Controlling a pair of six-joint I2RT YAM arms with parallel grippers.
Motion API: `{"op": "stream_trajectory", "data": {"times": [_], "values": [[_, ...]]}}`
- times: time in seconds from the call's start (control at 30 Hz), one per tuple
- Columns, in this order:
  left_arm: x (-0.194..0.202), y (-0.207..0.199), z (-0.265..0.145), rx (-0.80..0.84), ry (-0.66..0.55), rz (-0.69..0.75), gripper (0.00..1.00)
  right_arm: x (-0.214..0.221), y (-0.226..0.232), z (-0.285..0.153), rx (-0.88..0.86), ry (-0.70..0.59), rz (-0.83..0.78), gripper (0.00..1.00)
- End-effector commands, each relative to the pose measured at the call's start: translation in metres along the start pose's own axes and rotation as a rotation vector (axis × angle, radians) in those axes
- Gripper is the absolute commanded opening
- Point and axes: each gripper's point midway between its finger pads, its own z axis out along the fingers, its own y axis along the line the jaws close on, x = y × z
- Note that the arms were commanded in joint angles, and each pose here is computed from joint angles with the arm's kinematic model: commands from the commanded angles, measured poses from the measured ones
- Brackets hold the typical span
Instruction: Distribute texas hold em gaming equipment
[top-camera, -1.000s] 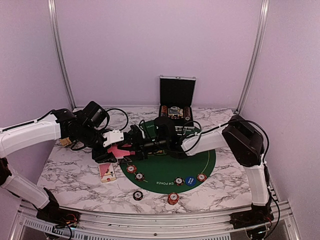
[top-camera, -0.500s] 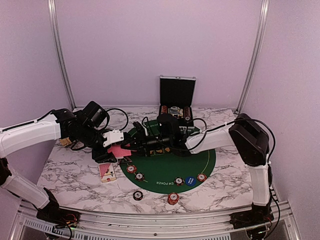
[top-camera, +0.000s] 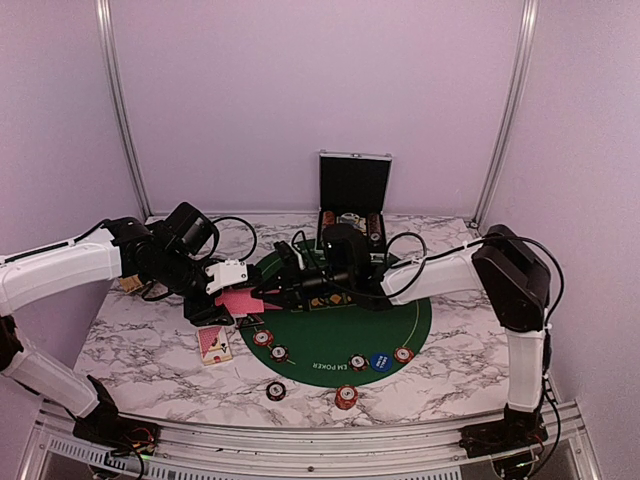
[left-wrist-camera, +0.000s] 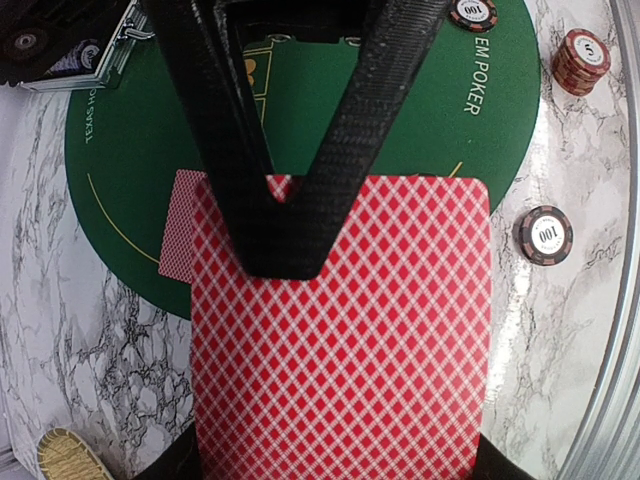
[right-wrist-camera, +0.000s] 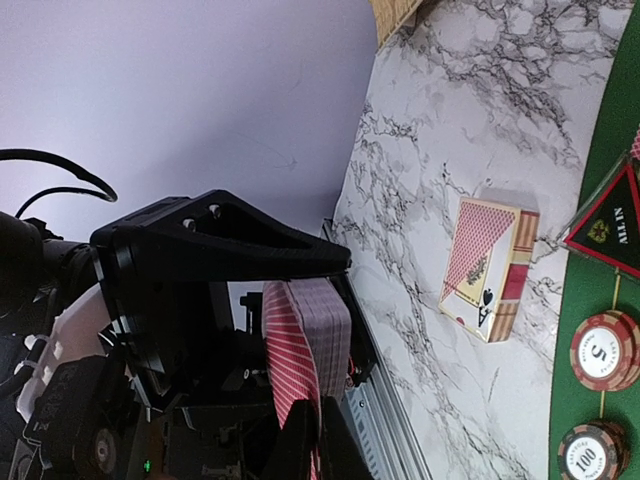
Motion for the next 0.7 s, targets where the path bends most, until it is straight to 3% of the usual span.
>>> {"op": "stream_trajectory", "data": {"times": [0.0,0.33,0.67], "values": [[-0.007,0.005,-0.008,-0.023,-0.034,0.004,0.0,-0.005,0.022,-0.013,-0.031,-0.021,-0.031,0.02],[-0.006,0.005,-0.008,-0.026,-0.031,0.007,0.0,-0.008,0.015,-0.052,-0.017,-0.053,-0.005,0.0],[-0.006,0.005,-0.009,-0.029,-0.033,0.009,0.0,-0.005,-0.03,-0.127,0.11,-0.13,0.051,0.0]]}}
